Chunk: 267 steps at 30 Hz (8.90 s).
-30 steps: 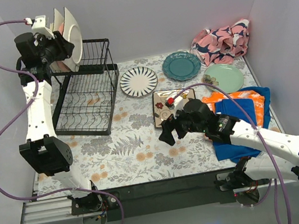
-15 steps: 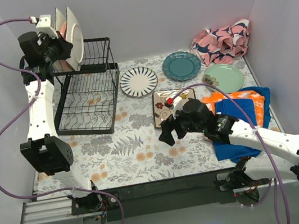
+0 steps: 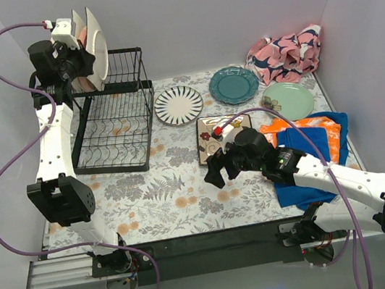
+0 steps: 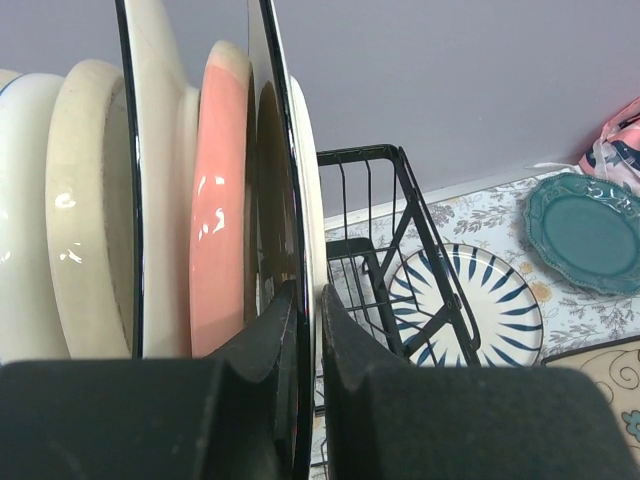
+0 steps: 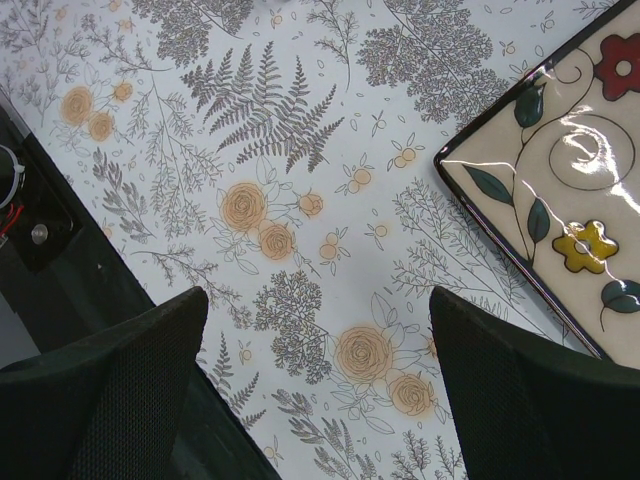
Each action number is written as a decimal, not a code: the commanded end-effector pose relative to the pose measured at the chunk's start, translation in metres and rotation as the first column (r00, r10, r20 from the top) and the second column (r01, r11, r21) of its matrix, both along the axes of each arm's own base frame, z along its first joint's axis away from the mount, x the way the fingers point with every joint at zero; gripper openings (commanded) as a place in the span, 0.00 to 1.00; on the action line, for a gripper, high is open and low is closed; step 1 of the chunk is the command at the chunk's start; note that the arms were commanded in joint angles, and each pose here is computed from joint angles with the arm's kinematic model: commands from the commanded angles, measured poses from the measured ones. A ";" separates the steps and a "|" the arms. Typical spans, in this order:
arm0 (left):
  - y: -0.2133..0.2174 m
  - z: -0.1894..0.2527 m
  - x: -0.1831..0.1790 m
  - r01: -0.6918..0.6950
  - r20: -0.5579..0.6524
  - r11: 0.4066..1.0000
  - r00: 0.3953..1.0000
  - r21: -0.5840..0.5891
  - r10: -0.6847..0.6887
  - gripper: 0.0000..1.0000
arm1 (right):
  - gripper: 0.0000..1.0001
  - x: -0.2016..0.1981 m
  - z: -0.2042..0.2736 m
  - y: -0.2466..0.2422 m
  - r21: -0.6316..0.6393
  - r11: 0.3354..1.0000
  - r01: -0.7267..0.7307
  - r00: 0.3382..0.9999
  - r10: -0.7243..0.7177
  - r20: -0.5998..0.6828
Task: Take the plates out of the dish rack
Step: Unload the plate from the dish rack, then place the plate at the center of the board.
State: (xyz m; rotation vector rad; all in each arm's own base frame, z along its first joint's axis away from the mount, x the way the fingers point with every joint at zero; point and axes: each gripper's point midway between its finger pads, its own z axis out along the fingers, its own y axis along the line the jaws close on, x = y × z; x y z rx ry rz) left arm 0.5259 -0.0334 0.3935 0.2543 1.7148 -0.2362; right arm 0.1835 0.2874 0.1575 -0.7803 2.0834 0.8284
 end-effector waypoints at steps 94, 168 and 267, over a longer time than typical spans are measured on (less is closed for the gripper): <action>-0.180 0.174 -0.174 0.016 0.679 0.915 0.666 0.403 -0.310 0.00 | 0.92 0.097 0.185 -0.079 0.536 0.635 0.557 0.817 -0.533 -0.218; -0.322 -0.056 -0.203 0.096 0.517 0.806 0.722 0.584 -0.460 0.00 | 0.61 0.179 0.125 -0.046 0.495 0.563 0.662 0.744 -0.418 -0.521; -0.223 -0.176 -0.280 0.214 0.025 0.948 0.976 -0.235 -0.214 0.63 | 0.01 0.202 -0.103 -0.151 0.296 0.897 0.329 0.777 -0.079 -0.624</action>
